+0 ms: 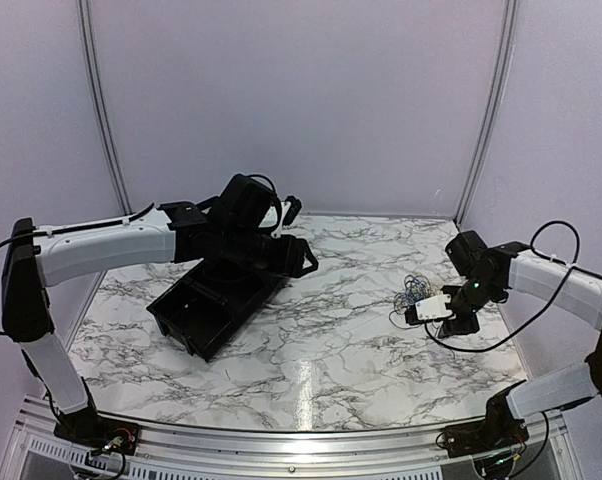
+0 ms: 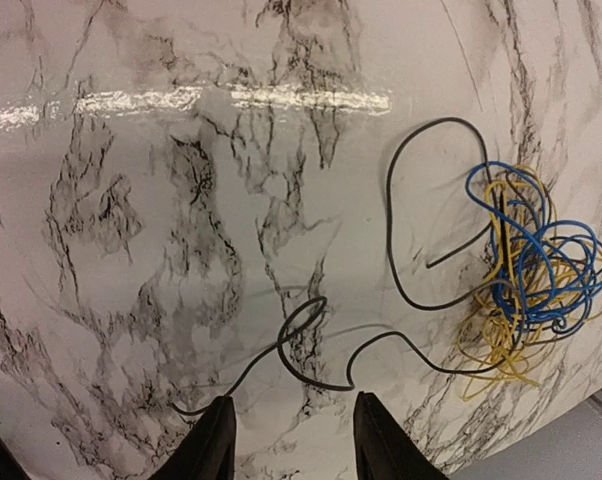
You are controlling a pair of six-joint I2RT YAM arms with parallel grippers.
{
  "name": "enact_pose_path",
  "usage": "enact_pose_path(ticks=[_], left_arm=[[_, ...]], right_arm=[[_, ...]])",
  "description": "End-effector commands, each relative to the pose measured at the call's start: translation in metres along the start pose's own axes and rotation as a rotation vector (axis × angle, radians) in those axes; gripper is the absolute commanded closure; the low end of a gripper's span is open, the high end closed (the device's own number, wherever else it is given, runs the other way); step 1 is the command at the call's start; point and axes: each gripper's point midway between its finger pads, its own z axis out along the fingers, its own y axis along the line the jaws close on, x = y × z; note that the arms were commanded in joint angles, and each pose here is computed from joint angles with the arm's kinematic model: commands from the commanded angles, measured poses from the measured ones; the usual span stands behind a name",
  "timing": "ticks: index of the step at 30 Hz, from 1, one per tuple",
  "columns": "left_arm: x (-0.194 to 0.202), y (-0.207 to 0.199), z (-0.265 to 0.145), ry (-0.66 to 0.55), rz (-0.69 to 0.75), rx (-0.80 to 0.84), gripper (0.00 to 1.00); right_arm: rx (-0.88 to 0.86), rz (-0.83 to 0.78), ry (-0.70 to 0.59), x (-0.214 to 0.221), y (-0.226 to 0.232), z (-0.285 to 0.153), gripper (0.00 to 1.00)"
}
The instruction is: Untangle the cables
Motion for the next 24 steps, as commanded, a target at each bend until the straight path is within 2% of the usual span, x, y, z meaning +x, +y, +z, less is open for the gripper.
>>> enact_pose_path(ticks=[1, 11, 13, 16, 18, 24], left_arm=[[-0.006, -0.004, -0.012, -0.037, -0.002, 0.003, 0.36], [-0.002, 0.002, -0.019, -0.049, -0.020, -0.019, 0.35], [-0.002, 0.004, -0.020, -0.055, -0.020, -0.025, 0.35], [0.000, 0.006, -0.018, -0.055, -0.018, -0.032, 0.35], [-0.001, 0.009, -0.017, -0.064, -0.021, -0.047, 0.35], [-0.011, 0.016, -0.016, -0.138, 0.020, -0.098, 0.34]], right_arm=[[0.052, -0.109, 0.044, -0.002, -0.009, 0.010, 0.59], [0.055, -0.203, 0.120, 0.009, -0.010, 0.033, 0.67], [0.060, -0.213, 0.121, 0.010, -0.011, 0.034, 0.74], [0.055, -0.218, 0.103, 0.001, -0.011, 0.031, 0.92], [0.035, -0.211, 0.045, -0.023, -0.008, 0.021, 1.00], [-0.065, -0.060, -0.330, -0.133, -0.009, -0.052, 1.00]])
